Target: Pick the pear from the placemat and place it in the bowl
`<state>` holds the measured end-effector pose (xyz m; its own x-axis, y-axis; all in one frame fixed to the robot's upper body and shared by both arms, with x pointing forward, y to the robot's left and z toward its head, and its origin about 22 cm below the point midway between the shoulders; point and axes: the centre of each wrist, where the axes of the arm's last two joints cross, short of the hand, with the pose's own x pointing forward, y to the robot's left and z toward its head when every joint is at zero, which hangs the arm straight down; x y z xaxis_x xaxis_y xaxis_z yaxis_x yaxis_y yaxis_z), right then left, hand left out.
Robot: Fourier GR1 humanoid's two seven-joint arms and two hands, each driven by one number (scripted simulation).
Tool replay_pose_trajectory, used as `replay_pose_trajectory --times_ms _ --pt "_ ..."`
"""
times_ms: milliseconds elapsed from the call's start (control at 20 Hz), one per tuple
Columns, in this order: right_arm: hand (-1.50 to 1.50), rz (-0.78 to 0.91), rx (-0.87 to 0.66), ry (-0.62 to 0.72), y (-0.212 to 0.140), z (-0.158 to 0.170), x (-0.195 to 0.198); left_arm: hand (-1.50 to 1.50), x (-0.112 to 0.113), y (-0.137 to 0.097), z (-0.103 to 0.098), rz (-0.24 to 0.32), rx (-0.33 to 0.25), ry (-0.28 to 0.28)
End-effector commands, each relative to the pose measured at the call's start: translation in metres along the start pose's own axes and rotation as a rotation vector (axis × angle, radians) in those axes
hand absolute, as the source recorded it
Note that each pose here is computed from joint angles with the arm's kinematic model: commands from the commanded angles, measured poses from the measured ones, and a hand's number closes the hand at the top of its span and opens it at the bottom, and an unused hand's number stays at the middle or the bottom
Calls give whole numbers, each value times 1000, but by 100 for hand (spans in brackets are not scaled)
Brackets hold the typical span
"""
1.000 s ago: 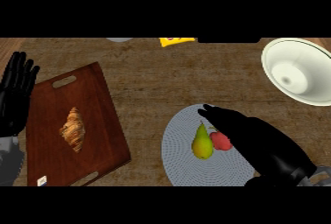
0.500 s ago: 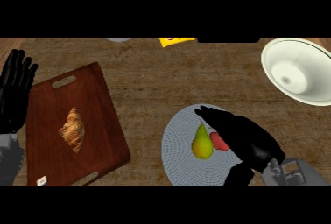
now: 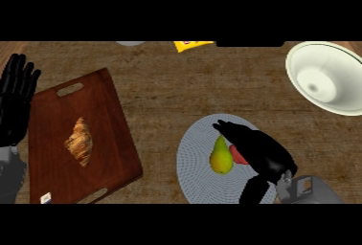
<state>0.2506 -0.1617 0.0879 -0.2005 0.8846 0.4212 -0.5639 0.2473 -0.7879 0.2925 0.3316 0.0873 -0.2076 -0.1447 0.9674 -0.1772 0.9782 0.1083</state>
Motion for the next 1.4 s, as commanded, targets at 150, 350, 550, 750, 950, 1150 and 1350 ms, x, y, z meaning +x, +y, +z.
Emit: replay_pose_trajectory --times_ms 150,350,550,750,950,1150,1350 --pt "-150 4 11 -58 8 -27 -13 0 -11 -5 -9 7 -9 -1" --pt "-150 18 27 -20 28 -22 -17 0 0 2 -14 -5 10 7" --pt "-150 34 29 0 21 -44 -7 0 10 15 -6 8 -11 9" --pt "-150 21 44 -24 40 -54 -9 0 -21 -22 -11 -18 0 0" --pt "-150 20 40 22 47 -35 -14 0 3 4 -9 -9 10 3" --pt "-150 19 76 78 45 -62 -25 0 -12 16 1 21 0 4" --pt "-150 20 63 99 51 -63 -19 0 -13 12 9 -10 -1 8"
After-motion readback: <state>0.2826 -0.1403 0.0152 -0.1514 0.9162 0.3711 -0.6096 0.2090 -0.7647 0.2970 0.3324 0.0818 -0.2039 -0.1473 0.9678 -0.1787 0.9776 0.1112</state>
